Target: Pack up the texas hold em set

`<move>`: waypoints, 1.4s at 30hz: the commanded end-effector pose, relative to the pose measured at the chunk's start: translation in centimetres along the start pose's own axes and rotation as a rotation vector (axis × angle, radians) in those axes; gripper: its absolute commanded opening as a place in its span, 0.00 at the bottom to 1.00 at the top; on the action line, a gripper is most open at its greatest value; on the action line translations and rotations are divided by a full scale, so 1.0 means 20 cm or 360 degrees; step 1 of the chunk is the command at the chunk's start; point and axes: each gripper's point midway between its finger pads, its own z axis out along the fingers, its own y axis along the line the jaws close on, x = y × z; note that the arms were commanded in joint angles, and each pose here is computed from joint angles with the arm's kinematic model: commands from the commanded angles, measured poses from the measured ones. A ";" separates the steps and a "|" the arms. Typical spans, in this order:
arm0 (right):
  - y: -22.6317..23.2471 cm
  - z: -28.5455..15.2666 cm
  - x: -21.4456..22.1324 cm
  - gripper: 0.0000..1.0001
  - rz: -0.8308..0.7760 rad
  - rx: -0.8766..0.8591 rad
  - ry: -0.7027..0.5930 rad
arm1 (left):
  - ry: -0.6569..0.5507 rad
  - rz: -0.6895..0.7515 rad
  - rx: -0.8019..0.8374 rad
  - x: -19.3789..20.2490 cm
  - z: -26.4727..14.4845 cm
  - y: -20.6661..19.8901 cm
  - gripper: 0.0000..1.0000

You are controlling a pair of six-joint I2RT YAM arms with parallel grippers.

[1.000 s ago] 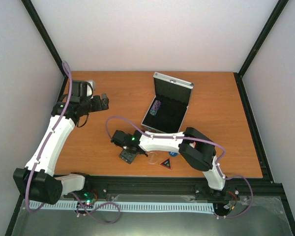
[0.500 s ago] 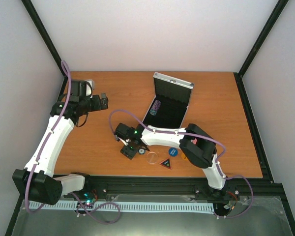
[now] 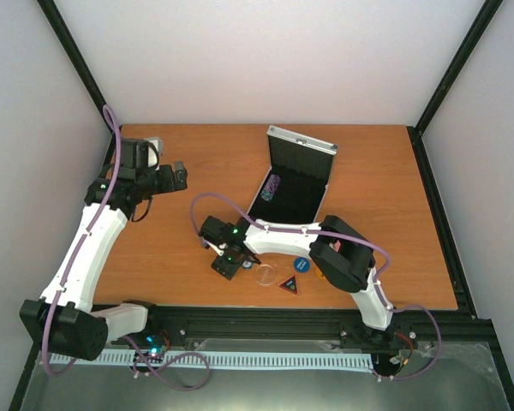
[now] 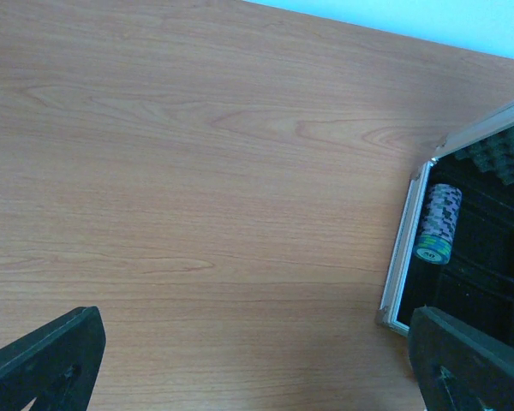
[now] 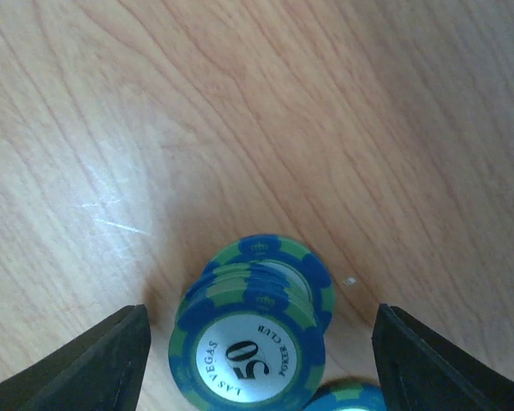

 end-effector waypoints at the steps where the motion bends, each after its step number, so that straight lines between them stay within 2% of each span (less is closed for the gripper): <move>1: 0.00 0.04 -0.02 0.73 0.0012 -0.0006 0.0016 | -0.0060 0.0022 0.0004 -0.05 -0.07 -0.01 1.00; 21: -0.03 0.04 0.06 0.69 0.0032 0.0040 0.0069 | -0.0076 0.0027 0.0009 -0.05 -0.11 -0.01 1.00; 26: -0.03 0.02 0.06 0.74 0.0042 0.0038 0.0053 | -0.0072 0.0029 0.0008 -0.05 -0.10 -0.01 1.00; 35: -0.04 0.00 0.07 0.74 0.0037 0.0056 0.0056 | -0.0064 0.0027 0.0003 -0.04 -0.09 0.00 1.00; 42: -0.04 0.03 0.07 0.65 0.0034 0.0055 0.0068 | -0.0059 0.0018 0.0020 -0.04 -0.08 -0.01 1.00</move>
